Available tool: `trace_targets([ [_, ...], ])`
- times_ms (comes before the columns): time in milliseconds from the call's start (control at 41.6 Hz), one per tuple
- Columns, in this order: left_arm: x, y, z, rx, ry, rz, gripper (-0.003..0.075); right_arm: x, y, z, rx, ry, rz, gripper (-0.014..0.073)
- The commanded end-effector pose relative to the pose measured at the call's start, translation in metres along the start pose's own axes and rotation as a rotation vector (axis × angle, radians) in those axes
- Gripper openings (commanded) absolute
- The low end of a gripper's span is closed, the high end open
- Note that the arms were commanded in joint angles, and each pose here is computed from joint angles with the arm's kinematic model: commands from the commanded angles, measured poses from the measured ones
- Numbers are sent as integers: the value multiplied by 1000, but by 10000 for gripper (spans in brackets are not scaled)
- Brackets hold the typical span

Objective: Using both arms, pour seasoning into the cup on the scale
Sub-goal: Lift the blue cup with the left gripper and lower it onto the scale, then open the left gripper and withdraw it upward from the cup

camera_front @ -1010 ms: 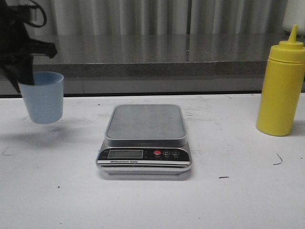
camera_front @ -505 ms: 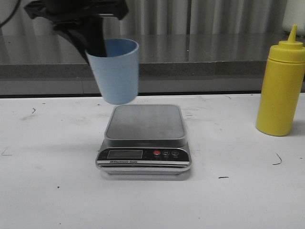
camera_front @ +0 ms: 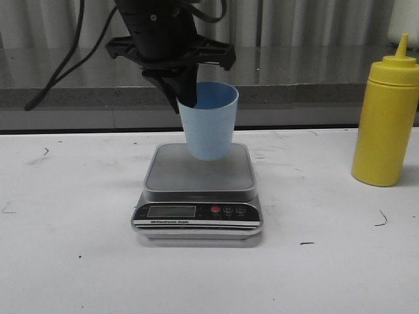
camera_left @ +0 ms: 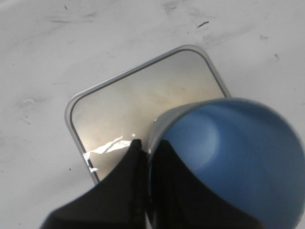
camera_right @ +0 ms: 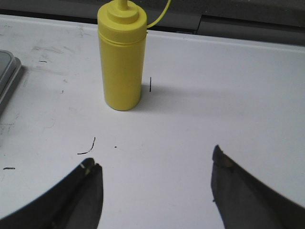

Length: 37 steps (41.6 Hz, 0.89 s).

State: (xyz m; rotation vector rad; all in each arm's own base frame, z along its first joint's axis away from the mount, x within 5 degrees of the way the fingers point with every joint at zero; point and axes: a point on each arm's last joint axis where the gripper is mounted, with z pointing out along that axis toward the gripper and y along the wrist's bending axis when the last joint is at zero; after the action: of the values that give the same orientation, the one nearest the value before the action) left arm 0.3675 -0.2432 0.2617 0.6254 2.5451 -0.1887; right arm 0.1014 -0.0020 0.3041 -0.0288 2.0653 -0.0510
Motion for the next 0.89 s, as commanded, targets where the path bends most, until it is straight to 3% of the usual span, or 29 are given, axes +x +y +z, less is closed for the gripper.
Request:
trace_targets([
  [0, -16, 2, -25, -24, -87, -8, -20, -14, -1, -3, 12, -88, -19, 509],
  [433, -14, 4, -16, -46, -69, -17, 8, -14, -1, -3, 12, -88, -19, 509],
  [698, -17, 4, -27, -40, -92, -22, 365, -14, -1, -3, 12, -88, -19, 509],
  [746, -17, 3, -34, -36, -105, -14, 395, -14, -1, -3, 12, -88, -19, 509],
  [866, -20, 4, -63, -27, -159, -20, 389, -14, -1, -3, 12, -88, -19, 509],
])
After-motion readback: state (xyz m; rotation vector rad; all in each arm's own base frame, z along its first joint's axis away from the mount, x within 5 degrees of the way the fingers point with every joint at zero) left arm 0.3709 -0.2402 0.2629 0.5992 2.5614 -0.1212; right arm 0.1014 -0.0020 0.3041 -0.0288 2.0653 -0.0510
